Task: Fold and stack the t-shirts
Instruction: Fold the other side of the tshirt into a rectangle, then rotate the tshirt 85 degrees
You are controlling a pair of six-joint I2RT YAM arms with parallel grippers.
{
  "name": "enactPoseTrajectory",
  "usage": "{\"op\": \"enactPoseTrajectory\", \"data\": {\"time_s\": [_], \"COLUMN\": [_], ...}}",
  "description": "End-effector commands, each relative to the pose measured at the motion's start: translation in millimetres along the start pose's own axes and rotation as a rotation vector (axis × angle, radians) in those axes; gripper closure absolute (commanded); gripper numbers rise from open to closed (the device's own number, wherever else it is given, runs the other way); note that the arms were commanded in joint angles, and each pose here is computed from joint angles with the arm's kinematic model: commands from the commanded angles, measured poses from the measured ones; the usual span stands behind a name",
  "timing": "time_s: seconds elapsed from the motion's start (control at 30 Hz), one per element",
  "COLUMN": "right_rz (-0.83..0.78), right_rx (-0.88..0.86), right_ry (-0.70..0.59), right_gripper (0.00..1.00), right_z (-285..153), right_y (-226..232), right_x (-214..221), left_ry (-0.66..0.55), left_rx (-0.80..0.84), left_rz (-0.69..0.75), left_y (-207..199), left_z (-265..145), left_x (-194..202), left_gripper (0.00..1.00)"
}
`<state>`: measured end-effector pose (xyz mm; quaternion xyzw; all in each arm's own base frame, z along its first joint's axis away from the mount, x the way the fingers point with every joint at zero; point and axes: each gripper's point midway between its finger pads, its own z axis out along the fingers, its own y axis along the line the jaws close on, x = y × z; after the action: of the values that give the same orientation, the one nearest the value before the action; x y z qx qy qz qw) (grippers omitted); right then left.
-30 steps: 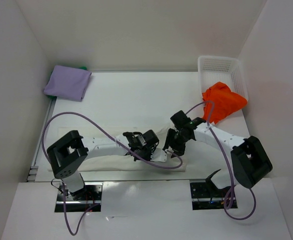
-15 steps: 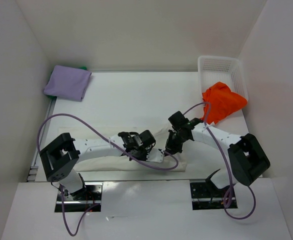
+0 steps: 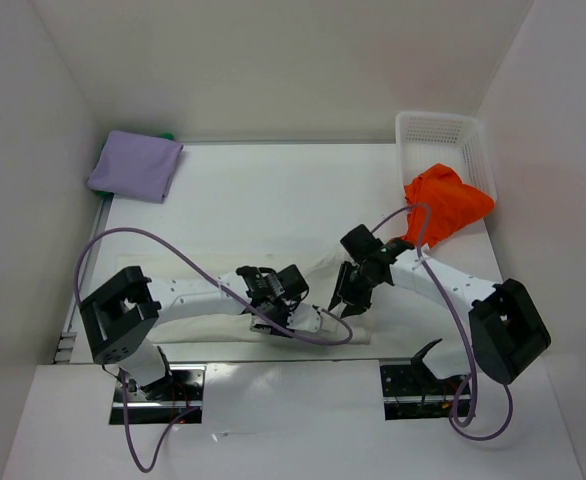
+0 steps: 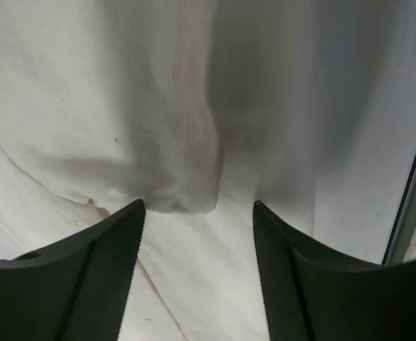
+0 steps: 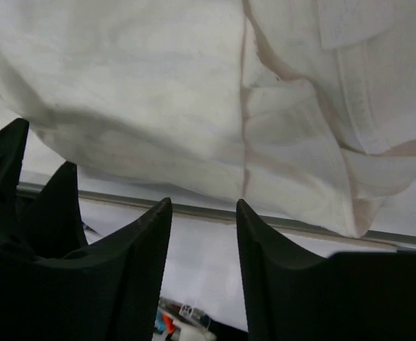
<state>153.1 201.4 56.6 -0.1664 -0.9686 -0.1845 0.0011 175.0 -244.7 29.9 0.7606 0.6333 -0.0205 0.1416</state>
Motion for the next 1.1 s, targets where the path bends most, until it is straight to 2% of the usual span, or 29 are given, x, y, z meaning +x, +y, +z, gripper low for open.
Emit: {"op": "enactPoseTrajectory", "data": {"time_s": [0.0,0.1,0.17,0.23,0.3,0.33,0.4,0.43,0.5,0.53,0.67,0.77,0.9,1.07], "right_rz": [0.003,0.009,0.053,0.103,0.143,0.183,0.227,0.276,0.308,0.313,0.359,0.355,0.336,0.345], "right_rx": [0.020,0.058,0.108,0.129,0.171,0.162,0.145,0.159,0.159,0.159,0.150,0.173,0.259,0.248], "right_ry": [-0.127,-0.171,-0.209,-0.226,-0.211,-0.196,-0.185,-0.178,-0.217,-0.230,-0.252,-0.210,-0.112,-0.040], "right_gripper": [0.52,0.50,0.50,0.50,0.45,0.43,0.42,0.42,0.42,0.40,0.39,0.36,0.35,0.35], "right_z": [-18.6,-26.7,-31.6,-35.2,-30.3,-28.5,-27.3,-25.5,-34.7,-37.4,-43.3,-34.0,-5.9,15.4], "right_y": [13.1,7.9,-6.0,-16.1,-33.9,-35.5,-44.3,-52.4,-59.7,-60.5,-60.6,-64.4,-78.4,-90.0], "right_x": [-32.6,-44.0,-51.7,-50.1,-39.5,-33.6,-21.8,-15.1,-12.6,-11.6,-7.3,0.4,17.1,37.2], "left_ry": [0.013,-0.036,-0.083,-0.107,-0.112,-0.068,-0.022,0.048,0.103,0.163,0.223,0.274,0.309,0.357], "left_rx": [-0.025,-0.077,-0.138,-0.219,-0.295,-0.363,-0.479,-0.572,-0.632,-0.656,-0.741,-0.790,-0.736,-0.763], "left_rz": [-0.010,-0.035,-0.082,-0.197,-0.321,-0.438,-0.573,-0.699,-0.815,-0.930,-1.171,-1.293,-1.452,-1.444], "left_y": [1.1,12.0,26.3,50.3,72.1,90.2,104.3,113.1,115.5,109.1,100.6,96.4,83.5,79.4], "left_z": [-14.3,-36.8,-62.3,-85.7,-100.1,-105.5,-110.3,-121.8,-124.5,-127.3,-141.1,-141.5,-125.9,-117.4], "left_x": [3.7,-7.5,-12.6,-0.8,18.0,53.4,99.0,144.1,186.9,227.7,305.8,355.5,414.8,445.1], "left_gripper": [0.28,0.17,0.14,0.13,0.13,0.13,0.11,0.10,0.10,0.10,0.10,0.09,0.09,0.09]}}
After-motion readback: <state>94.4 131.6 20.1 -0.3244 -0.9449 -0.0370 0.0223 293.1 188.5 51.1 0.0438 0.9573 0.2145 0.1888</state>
